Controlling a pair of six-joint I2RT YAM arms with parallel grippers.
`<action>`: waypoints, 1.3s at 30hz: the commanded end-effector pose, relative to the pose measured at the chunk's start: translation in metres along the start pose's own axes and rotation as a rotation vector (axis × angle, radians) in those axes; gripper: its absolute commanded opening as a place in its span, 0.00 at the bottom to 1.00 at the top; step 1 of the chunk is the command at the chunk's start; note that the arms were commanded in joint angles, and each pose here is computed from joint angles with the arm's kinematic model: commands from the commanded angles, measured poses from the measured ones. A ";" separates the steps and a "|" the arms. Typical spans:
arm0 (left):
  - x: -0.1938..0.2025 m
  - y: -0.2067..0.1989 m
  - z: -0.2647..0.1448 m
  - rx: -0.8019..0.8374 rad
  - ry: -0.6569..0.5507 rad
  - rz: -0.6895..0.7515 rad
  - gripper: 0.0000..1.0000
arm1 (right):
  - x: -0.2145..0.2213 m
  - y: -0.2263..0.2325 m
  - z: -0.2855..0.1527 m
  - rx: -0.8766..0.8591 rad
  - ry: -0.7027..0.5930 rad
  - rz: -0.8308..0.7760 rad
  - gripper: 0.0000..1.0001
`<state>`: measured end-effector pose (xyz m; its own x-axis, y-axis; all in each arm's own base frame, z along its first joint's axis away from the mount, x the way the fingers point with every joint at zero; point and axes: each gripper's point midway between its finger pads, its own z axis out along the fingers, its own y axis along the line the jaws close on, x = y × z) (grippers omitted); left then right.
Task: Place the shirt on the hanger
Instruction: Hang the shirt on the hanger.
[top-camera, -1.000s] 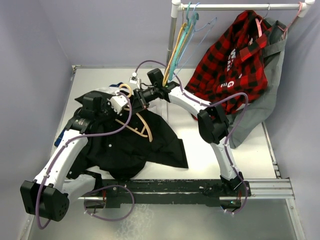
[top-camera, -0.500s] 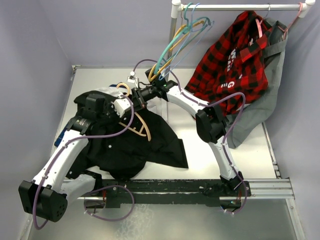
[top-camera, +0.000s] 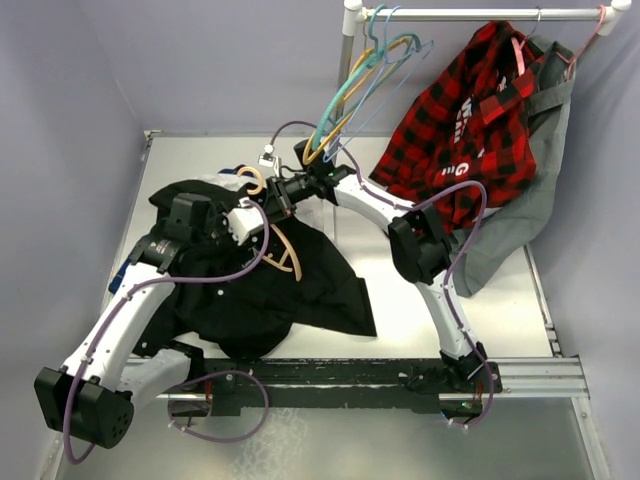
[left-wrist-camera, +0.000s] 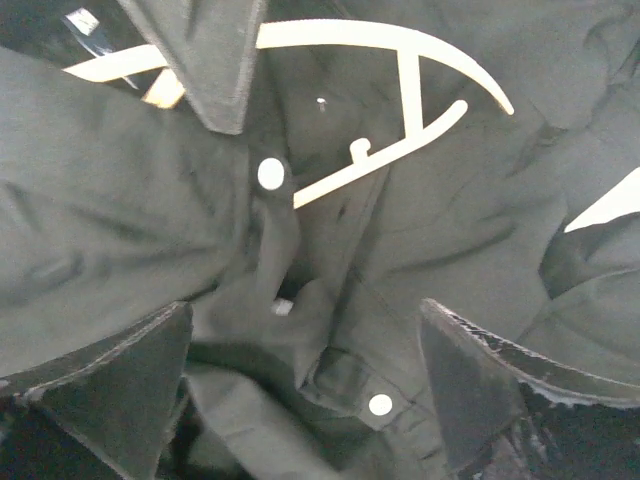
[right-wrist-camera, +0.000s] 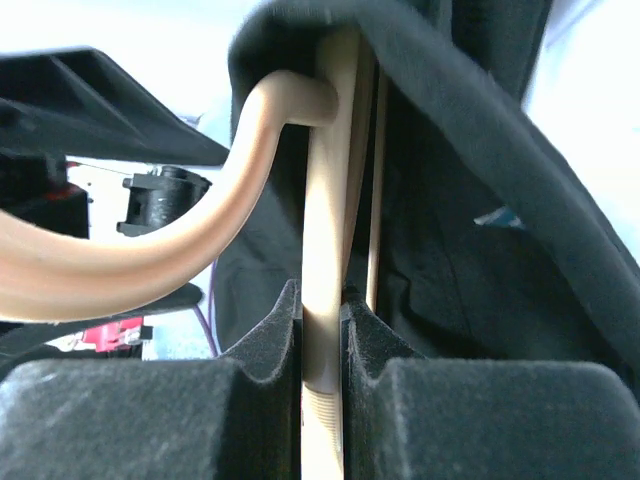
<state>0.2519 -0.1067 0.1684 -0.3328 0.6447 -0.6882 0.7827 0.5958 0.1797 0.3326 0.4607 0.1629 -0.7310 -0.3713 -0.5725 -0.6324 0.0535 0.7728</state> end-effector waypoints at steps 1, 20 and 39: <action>-0.045 0.024 -0.037 -0.111 -0.100 0.117 0.99 | -0.029 0.021 -0.025 -0.004 -0.084 -0.156 0.00; -0.082 0.075 -0.021 0.439 -0.367 0.415 0.99 | -0.031 0.005 -0.037 0.091 -0.107 -0.252 0.00; -0.074 0.159 0.043 0.287 -0.274 0.472 0.99 | -0.024 0.002 -0.039 0.117 -0.091 -0.259 0.00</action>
<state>0.3973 -0.0825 0.2145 0.1796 0.6335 -0.7526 0.9530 0.0777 0.2929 0.3504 0.4384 0.1490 -0.6373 -0.3507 -0.6862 -0.7540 0.0997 0.6493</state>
